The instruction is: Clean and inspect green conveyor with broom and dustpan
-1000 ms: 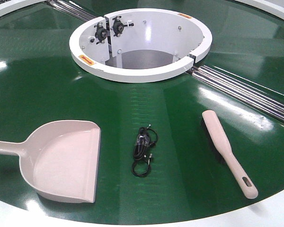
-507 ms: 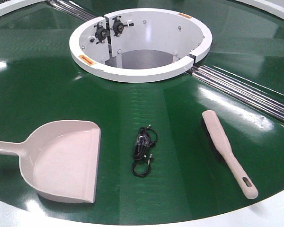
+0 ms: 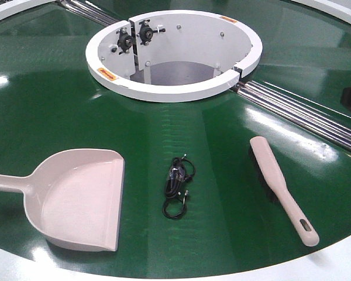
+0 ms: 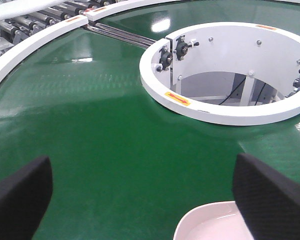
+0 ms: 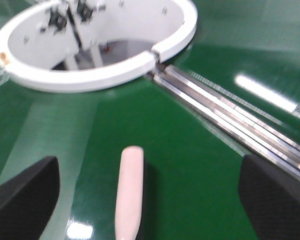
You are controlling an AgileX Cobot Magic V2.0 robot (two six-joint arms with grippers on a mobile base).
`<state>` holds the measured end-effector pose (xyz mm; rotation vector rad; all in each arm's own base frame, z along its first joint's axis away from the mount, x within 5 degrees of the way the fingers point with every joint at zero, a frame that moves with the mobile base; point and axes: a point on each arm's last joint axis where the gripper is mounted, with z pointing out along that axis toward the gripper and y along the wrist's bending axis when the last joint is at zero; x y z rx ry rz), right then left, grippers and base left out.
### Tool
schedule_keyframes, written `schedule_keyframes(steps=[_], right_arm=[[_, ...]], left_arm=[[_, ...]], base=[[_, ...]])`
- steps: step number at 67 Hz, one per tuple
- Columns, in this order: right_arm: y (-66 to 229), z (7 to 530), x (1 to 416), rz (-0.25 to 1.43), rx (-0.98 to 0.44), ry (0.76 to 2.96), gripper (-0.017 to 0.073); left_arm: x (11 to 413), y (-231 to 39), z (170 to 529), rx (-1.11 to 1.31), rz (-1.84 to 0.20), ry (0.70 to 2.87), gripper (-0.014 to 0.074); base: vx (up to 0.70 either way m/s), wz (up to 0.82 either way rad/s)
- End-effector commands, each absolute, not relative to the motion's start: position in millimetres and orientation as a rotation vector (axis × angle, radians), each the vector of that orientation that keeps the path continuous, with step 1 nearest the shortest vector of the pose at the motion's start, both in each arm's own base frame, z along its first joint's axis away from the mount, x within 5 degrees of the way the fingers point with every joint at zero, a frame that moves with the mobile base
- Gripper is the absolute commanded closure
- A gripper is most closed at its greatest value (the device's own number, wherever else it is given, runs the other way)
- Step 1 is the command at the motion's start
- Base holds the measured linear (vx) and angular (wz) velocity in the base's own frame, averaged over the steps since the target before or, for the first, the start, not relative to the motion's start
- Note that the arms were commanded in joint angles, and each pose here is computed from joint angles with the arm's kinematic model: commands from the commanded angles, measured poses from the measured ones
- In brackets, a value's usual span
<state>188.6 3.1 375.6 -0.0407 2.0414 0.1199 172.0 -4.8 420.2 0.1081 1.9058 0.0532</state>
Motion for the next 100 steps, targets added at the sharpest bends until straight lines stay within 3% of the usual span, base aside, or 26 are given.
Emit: schedule_keyframes(steps=[1,19,31,44,59,100], right_arm=[[4.7,395.4,196.6,0.132,-0.084,2.035,-0.0136],[8.6,395.8,249.5,0.218,-0.156,2.276,-0.0086],[36.1,384.3,286.8,0.222,-0.272,2.364,-0.0046],[52.6,345.4,331.2,0.101,-0.211,2.560,-0.0036],[58.3,296.2,371.2,0.098,-0.217,2.781,-0.0033],[64.9,234.2,414.2,0.088,-0.246,2.956,-0.0031]], left_arm=[[169.7,-5.4,437.7,0.100,0.043,1.798,-0.0087],[169.7,-5.4,437.7,0.100,0.043,1.798,-0.0018],[169.6,-5.4,437.5,0.100,0.043,1.800,-0.0013],[169.1,-5.3,435.5,0.101,0.043,1.823,-0.0013],[168.6,-5.3,433.4,0.102,0.043,1.846,-0.0009],[166.7,-5.0,427.7,0.104,0.045,1.913,0.0004]], base=[[0.00,0.00],[0.00,0.00],[0.00,0.00],[0.00,0.00],[0.00,0.00],[0.00,0.00]])
